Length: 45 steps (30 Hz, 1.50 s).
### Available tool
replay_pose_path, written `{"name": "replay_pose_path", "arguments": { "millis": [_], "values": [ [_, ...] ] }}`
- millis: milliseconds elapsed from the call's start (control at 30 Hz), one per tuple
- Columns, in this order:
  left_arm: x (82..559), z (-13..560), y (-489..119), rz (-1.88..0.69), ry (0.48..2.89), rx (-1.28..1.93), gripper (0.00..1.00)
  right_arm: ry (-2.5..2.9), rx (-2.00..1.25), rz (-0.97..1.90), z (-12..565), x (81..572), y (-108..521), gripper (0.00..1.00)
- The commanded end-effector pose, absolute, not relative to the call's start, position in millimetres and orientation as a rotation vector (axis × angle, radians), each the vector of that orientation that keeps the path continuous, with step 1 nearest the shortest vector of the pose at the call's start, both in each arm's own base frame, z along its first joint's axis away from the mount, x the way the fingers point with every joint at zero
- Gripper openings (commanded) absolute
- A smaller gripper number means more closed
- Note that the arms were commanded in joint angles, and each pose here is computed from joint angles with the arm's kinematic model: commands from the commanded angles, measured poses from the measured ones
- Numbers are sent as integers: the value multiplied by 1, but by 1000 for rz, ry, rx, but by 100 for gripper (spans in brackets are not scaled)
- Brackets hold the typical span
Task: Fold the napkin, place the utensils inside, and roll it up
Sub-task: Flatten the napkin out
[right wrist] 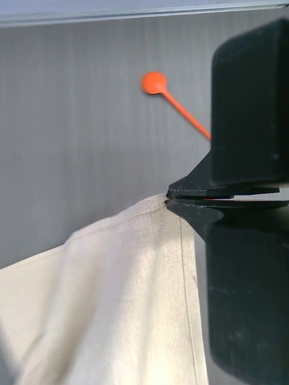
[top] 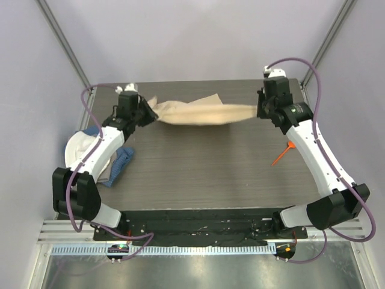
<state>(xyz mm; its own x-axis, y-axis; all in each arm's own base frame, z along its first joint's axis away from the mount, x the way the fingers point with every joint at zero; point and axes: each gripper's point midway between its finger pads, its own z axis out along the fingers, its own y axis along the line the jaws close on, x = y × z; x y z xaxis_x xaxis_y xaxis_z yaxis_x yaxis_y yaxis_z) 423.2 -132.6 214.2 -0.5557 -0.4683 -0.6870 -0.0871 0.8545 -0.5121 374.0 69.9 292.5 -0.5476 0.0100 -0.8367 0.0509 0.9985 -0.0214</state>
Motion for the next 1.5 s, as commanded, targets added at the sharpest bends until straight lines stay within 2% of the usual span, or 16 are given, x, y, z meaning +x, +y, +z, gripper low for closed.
{"name": "replay_pose_path", "arguments": {
  "millis": [0,100,200,267,633,833,1033,1300,1467],
  "values": [
    [391,185,-138,-594,2210,-402,39,2247,62,-108,258,348,54,1],
    [367,151,-129,-534,2278,-433,58,2301,67,-91,235,338,57,1],
    [365,151,-120,-479,2259,-437,67,2360,59,-86,211,330,58,1],
    [364,149,-122,-463,2275,-403,68,2385,57,-78,200,329,60,1],
    [373,109,-180,-339,2416,-206,68,2460,28,-45,167,330,70,1],
    [374,118,-235,-369,2356,3,67,2479,10,-24,157,333,74,1],
    [386,97,-268,-362,2381,131,64,2482,5,-16,154,335,76,1],
    [401,73,-272,-223,2393,190,62,2474,6,-1,156,333,77,1],
    [402,61,-279,-231,2401,232,56,2473,4,-12,156,333,75,1]
  ]
}}
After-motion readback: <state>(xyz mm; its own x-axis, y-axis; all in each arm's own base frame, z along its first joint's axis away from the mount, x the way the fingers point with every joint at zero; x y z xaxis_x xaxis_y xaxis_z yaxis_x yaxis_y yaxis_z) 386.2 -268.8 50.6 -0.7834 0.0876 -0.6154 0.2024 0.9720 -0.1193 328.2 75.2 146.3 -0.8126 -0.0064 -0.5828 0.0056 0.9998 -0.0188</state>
